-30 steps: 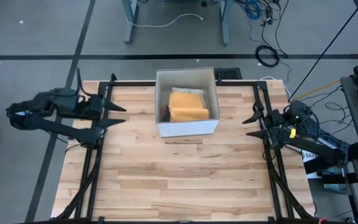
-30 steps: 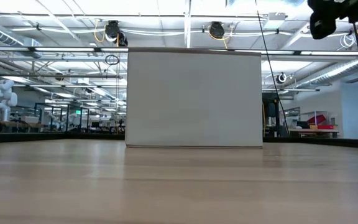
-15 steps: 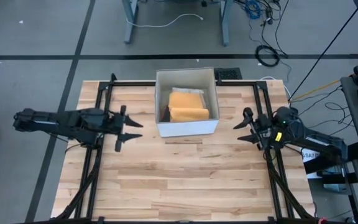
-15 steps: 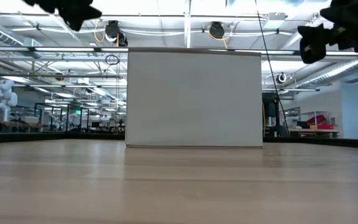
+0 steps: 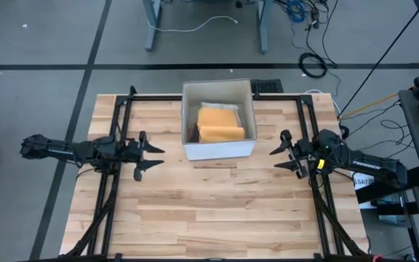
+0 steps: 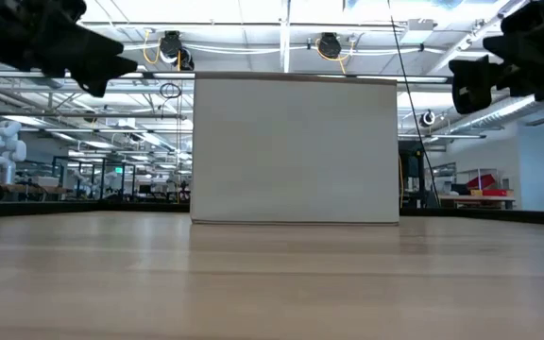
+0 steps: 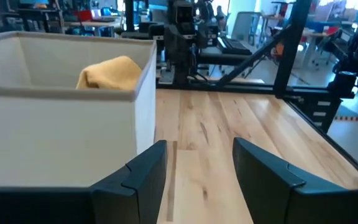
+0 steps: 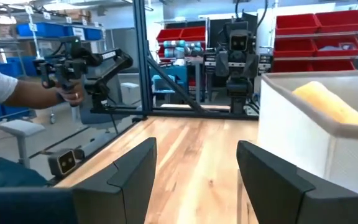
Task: Fold towel
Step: Return to Home Position
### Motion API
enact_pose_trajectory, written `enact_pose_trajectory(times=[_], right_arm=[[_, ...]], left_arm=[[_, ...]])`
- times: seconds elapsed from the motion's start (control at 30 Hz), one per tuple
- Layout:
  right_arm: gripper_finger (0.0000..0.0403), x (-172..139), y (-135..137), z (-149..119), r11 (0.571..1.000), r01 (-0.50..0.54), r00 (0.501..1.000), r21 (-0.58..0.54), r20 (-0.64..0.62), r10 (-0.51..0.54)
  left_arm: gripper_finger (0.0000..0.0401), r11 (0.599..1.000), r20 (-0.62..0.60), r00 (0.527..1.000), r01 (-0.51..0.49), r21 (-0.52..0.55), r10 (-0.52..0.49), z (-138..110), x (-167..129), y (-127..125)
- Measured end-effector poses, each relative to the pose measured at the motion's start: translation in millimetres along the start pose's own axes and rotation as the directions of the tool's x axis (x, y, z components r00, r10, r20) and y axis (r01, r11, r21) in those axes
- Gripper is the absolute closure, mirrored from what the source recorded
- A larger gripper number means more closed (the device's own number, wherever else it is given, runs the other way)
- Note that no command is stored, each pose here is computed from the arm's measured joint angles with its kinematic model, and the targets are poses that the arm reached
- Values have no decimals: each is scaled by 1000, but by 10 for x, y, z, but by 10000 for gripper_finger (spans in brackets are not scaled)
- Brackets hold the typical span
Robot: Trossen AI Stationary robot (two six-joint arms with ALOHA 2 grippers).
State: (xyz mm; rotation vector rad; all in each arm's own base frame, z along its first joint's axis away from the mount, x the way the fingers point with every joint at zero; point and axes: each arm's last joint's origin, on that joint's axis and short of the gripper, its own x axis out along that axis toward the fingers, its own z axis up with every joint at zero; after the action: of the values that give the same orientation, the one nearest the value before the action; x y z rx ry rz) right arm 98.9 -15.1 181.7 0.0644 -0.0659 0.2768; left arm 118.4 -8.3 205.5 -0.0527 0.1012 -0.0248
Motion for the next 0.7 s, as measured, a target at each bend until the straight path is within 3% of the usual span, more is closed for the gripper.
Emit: enact_pose_trajectory(times=[0.47,0.7], right_arm=[[190,2,-16,-37,999,36,999,14,13,-36],[190,2,-16,-37,996,34,999,79,13,-35]], left_arm=[[211,1000,35,999,-13,-16,13,-453,-85,36],[211,1000,25,999,-19,-17,20,-465,-97,39]])
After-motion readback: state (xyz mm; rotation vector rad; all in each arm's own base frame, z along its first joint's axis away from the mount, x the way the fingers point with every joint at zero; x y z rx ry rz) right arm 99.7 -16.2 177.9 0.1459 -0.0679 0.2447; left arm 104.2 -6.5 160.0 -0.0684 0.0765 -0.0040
